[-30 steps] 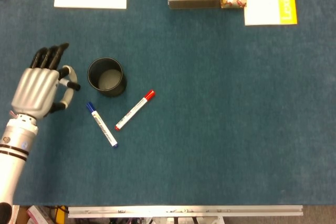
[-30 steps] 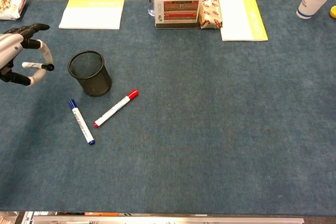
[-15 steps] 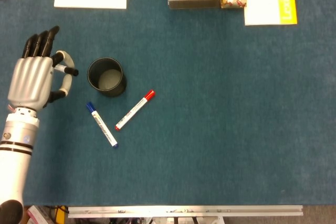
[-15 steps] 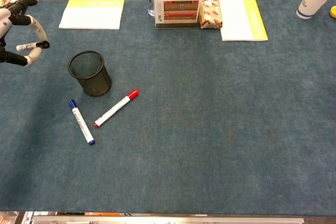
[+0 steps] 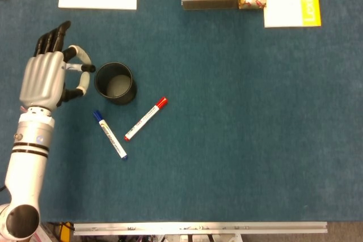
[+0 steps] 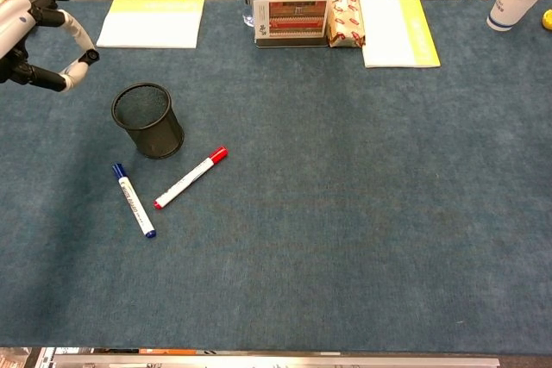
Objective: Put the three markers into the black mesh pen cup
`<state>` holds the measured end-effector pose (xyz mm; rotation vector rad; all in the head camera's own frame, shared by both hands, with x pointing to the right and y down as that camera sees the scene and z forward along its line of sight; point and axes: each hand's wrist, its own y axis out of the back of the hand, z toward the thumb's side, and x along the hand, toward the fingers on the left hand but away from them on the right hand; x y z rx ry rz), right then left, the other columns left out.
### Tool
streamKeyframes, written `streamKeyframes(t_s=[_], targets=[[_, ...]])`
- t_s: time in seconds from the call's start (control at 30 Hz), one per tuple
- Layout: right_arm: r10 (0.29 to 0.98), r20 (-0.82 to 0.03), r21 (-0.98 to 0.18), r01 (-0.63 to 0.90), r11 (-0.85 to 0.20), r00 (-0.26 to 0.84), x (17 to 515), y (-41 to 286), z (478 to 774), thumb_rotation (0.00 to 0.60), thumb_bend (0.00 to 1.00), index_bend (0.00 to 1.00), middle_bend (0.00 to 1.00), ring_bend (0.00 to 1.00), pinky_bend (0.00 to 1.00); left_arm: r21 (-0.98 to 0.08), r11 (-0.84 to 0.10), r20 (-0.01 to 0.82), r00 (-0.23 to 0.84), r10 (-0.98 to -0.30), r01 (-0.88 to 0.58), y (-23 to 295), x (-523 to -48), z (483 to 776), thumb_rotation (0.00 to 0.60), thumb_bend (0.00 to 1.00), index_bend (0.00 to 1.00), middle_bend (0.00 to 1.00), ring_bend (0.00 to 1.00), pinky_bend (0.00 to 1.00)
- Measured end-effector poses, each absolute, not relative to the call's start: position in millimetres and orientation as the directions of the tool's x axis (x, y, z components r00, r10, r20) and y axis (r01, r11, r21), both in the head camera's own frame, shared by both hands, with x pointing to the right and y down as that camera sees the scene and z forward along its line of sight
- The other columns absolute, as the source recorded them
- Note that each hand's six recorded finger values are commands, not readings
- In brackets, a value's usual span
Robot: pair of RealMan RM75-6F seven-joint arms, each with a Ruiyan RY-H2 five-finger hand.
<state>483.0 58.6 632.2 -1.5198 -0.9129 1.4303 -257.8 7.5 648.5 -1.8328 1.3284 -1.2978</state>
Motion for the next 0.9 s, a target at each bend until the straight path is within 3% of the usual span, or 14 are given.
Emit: streamKeyframes(t_s=[0.6,0.9], targets=[[0.916,-0.391,-0.92,-0.032,-0.39,0.088,483.3,58.7,632.3,0.6,0.0,0.08,0.18,0.11,0.41,-0.794,-0.264,0.306,0.015,-0.952,-0.548,-5.6,-234.9,645.9,0.6,0.44,0.58,0.0,0.0,0.0],[0.915,-0.395,-0.919,-0.032,-0.394,0.085,483.9,57.9,633.3,0.6,0.0,0.08,0.18,0.11,0.41,-0.742,-0.223,0.307,-0.024,-0.951,-0.633,-5.7,-232.1,642.3,0.6,0.44,0.59,0.0,0.0,0.0]])
